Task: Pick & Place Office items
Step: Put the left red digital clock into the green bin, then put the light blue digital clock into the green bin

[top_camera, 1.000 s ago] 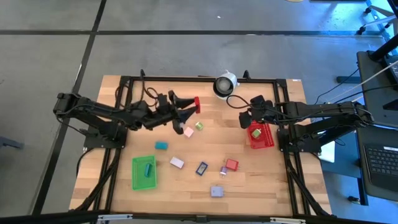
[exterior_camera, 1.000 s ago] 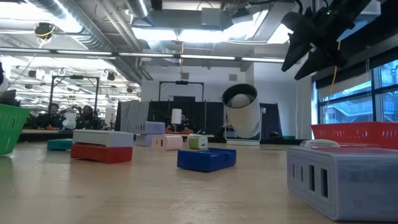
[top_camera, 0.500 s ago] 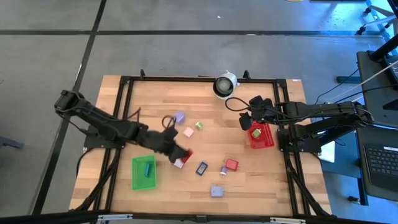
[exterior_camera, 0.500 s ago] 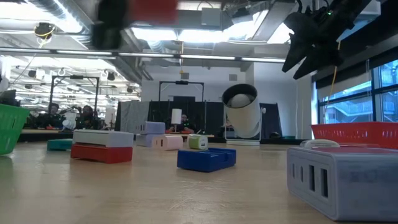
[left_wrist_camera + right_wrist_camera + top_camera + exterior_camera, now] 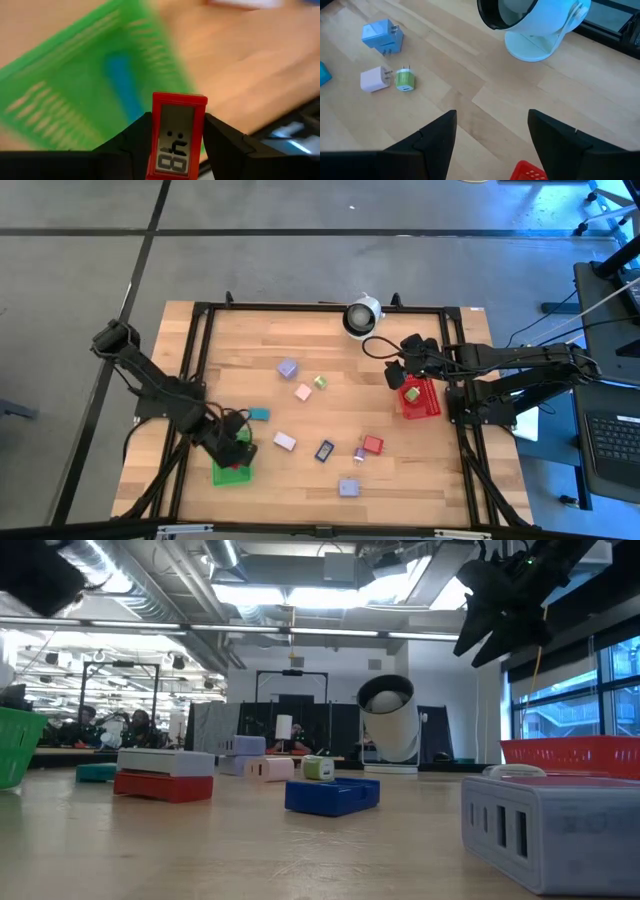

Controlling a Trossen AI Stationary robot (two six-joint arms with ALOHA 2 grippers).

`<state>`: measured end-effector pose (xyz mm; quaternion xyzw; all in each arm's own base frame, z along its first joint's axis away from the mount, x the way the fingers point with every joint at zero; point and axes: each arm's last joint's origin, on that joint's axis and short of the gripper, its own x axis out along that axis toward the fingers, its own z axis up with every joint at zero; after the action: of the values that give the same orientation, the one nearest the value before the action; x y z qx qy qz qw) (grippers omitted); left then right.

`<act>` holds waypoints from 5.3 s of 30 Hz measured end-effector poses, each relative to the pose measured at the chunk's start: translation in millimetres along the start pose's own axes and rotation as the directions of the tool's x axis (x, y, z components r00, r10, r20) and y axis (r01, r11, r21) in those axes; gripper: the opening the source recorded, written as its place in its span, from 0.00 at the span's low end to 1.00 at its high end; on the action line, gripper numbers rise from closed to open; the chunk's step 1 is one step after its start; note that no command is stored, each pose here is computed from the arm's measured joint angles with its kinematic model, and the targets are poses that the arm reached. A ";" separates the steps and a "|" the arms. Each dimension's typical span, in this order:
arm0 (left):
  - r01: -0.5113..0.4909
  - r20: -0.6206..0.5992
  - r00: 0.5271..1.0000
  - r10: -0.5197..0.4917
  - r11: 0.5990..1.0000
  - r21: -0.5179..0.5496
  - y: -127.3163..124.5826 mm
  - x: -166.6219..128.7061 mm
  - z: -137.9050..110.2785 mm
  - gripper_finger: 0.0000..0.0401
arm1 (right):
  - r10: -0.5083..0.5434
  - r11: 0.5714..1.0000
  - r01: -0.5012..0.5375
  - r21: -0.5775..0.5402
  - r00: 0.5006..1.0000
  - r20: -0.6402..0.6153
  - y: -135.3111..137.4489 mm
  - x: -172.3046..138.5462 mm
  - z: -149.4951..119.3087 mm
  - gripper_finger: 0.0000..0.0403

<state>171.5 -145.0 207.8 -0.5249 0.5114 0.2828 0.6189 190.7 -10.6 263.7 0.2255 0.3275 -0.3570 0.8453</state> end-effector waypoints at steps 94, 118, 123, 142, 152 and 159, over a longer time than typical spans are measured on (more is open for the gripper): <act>-0.184 0.099 0.920 0.378 0.196 0.963 -28.5 76.9 148.0 0.44 | -0.026 0.994 0.021 0.112 0.998 0.048 0.0 -0.1 2.3 0.61; -0.545 0.165 0.824 0.543 0.679 0.492 -47.5 30.7 169.9 0.54 | -0.024 0.986 0.016 0.164 0.999 0.046 0.1 -0.1 2.2 0.61; -0.540 0.052 0.827 0.560 0.763 0.356 -32.7 38.7 172.2 0.55 | -0.025 0.986 0.017 0.164 0.999 0.046 0.1 0.0 2.3 0.61; -0.510 0.036 0.859 0.511 0.847 0.147 -17.0 39.3 172.5 0.52 | -0.026 0.987 0.018 0.162 0.998 0.048 0.1 -0.1 2.4 0.61; -0.455 0.149 0.881 0.449 0.891 0.002 -18.1 12.8 169.1 0.52 | 0.008 0.998 -0.009 0.055 1.000 0.015 1.0 0.0 1.5 0.61; -0.432 0.229 0.863 0.450 0.893 -0.125 -20.1 9.9 163.0 0.51 | 0.074 0.997 -0.073 0.035 0.996 -0.049 2.9 -0.1 -0.4 0.61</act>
<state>247.3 0.4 193.7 -0.3750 0.5248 0.4986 0.5790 192.7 -8.4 263.9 0.2602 0.3343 -0.3252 0.8455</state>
